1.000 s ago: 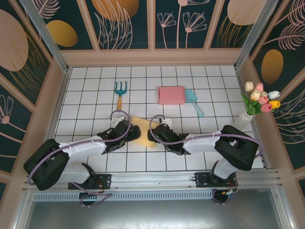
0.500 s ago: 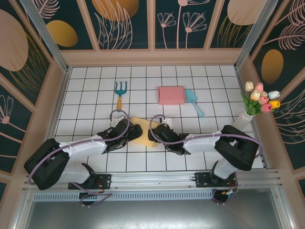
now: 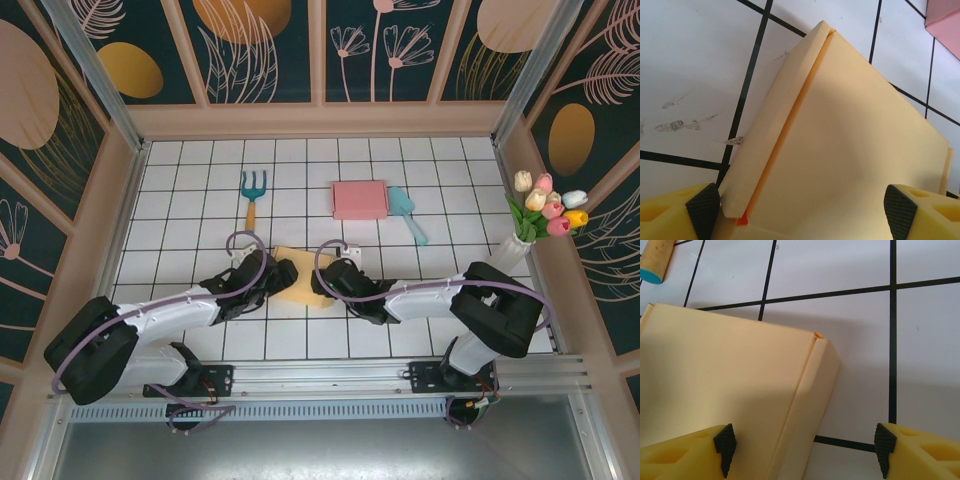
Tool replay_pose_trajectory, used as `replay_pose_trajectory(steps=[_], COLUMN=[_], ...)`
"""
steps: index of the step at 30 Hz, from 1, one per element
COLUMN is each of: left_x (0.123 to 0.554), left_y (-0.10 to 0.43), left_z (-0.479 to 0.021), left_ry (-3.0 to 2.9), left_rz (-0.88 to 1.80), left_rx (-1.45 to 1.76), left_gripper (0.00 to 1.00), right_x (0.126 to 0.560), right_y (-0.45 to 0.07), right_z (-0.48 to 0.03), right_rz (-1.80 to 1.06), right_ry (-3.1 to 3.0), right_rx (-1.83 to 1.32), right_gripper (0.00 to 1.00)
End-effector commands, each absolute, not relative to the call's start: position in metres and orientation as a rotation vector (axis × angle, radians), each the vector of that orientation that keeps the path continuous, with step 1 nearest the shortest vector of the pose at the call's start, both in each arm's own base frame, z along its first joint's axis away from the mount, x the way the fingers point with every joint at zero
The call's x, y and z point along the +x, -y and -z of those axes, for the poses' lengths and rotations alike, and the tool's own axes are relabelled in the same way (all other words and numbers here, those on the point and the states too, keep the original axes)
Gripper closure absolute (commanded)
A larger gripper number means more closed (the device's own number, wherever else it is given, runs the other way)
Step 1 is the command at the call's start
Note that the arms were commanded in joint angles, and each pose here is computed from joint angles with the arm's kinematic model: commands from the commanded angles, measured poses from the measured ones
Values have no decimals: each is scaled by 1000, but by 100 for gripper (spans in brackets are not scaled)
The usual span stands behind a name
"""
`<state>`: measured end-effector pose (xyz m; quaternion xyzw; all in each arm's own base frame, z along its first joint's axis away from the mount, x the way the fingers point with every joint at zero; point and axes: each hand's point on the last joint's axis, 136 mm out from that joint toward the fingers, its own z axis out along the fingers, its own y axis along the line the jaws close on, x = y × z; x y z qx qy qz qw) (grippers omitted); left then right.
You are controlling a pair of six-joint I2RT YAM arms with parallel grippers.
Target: Fold the paper box
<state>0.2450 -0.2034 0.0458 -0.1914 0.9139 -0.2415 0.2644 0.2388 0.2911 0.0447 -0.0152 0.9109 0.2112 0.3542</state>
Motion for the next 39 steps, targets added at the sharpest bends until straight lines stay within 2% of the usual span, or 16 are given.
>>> replay_pose_trajectory(steps=[1, 20, 30, 39], left_x=[245, 244, 249, 248], left_y=[209, 193, 192, 198], left_z=[-39, -21, -29, -26], left_ry=[-2469, -2462, -2443, -2447], left_rz=[680, 586, 566, 622], left_rx=[-535, -581, -583, -595], left_gripper=[14, 15, 16, 24], right_x=[230, 229, 229, 230], right_y=[-282, -278, -278, -278], right_z=[-24, -33, -36, -36], right_rz=[-501, -498, -467, -466], right_ry=[-2415, -2398, -2395, -2393], right_rx=[-62, -65, -89, -86], right_gripper=[23, 23, 23, 23])
